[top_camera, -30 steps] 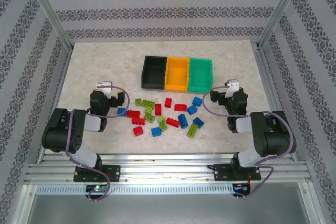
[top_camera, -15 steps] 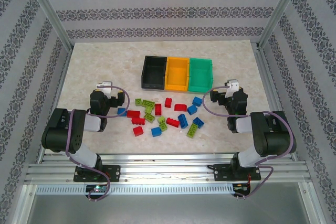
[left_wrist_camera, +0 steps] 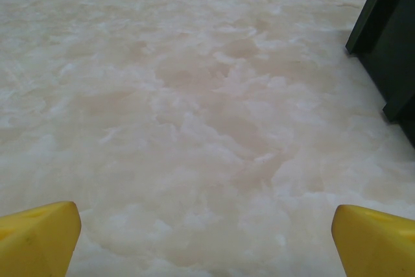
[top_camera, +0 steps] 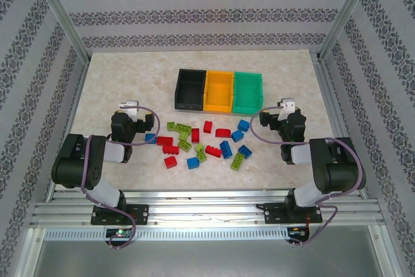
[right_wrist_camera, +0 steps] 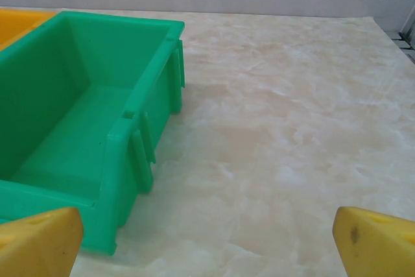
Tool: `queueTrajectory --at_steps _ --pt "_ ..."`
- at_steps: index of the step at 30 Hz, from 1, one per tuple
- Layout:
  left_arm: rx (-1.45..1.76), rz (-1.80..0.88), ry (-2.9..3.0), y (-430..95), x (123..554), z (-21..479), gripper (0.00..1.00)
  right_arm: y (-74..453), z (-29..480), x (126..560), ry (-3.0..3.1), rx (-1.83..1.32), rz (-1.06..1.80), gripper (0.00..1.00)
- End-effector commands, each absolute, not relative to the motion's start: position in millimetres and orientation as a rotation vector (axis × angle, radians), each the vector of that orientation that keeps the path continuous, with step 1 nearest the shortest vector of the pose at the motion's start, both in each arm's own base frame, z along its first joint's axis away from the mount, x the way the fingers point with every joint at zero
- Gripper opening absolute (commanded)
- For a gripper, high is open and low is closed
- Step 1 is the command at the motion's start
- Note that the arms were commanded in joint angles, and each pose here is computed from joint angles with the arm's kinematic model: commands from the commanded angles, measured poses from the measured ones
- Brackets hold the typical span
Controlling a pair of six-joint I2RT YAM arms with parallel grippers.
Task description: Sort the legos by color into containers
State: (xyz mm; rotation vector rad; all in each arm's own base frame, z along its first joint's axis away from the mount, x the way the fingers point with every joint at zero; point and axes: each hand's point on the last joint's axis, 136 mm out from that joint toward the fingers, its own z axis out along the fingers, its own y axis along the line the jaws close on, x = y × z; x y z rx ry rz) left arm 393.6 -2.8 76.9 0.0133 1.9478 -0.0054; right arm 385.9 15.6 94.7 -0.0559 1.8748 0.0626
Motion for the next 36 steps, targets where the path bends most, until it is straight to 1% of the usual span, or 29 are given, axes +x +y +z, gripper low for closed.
queueTrajectory --at_steps 1,36 --pt "0.029 0.000 1.907 -0.7 399.4 88.0 1.00 12.8 105.0 392.5 1.839 -0.030 0.066 0.98" --pt "0.032 -0.001 1.906 -0.8 399.2 88.4 1.00 13.0 105.7 392.8 1.838 -0.032 0.065 0.98"
